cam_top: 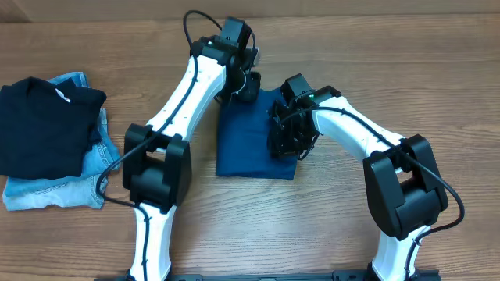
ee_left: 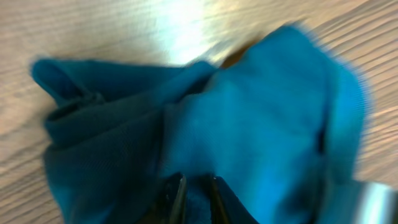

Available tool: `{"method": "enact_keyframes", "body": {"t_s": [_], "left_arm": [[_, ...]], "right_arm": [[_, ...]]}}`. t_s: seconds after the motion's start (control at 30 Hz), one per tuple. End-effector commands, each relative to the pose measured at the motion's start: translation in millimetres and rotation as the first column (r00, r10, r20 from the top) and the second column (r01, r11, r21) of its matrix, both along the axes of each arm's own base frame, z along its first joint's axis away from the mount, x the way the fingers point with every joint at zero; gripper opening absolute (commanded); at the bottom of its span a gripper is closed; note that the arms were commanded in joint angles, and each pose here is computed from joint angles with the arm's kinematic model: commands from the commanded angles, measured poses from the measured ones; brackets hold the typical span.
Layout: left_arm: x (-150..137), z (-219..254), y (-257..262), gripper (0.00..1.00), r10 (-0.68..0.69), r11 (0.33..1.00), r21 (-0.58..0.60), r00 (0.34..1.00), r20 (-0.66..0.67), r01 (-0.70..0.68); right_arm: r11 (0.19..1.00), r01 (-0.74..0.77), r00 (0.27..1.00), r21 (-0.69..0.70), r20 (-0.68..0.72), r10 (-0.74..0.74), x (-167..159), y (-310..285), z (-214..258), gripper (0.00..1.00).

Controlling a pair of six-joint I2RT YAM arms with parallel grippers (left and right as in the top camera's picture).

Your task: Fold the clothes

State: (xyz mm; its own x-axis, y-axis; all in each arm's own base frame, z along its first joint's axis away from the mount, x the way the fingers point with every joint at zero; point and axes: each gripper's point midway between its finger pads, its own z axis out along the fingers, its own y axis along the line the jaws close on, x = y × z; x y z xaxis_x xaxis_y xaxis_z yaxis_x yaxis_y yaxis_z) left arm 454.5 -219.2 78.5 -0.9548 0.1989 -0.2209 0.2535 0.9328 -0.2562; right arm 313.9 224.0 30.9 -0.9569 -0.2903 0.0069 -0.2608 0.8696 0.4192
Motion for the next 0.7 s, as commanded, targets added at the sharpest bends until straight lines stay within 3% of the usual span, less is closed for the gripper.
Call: {"method": "enact_keyframes", "body": {"t_s": [0.0, 0.23, 0.4, 0.5, 0.67], "left_arm": [[-6.7, -28.7, 3.2, 0.19, -0.034, 0.999, 0.028, 0.997, -0.063, 0.036], [32.1, -37.2, 55.0, 0.27, 0.084, 0.960, 0.259, 0.992, 0.093, -0.106], [29.7, -61.9, 47.8, 0.31, 0.088, 0.971, 0.215, 0.992, 0.091, -0.106], [23.3, -73.3, 49.7, 0.27, 0.089, 0.973, 0.208, 0.994, 0.067, -0.101], [49.9, -12.0, 68.7, 0.30, 0.146, 0.974, 0.154, 0.981, 0.131, -0.165]], "right_arm": [[1.000, 0.000, 1.000, -0.005, -0.018, 0.000, -3.6, 0.4, -4.4, 0.14], [1.000, 0.000, 0.999, -0.024, -0.042, -0.001, -9.2, -3.6, -5.1, 0.14], [1.000, -0.001, 0.999, -0.028, -0.050, -0.001, -11.1, -4.6, -5.1, 0.14], [0.999, -0.001, 0.999, -0.033, -0.052, -0.001, -11.7, -5.4, -5.3, 0.14], [0.999, -0.001, 0.999, -0.033, -0.052, -0.001, -11.8, -5.4, -5.3, 0.14]]}}
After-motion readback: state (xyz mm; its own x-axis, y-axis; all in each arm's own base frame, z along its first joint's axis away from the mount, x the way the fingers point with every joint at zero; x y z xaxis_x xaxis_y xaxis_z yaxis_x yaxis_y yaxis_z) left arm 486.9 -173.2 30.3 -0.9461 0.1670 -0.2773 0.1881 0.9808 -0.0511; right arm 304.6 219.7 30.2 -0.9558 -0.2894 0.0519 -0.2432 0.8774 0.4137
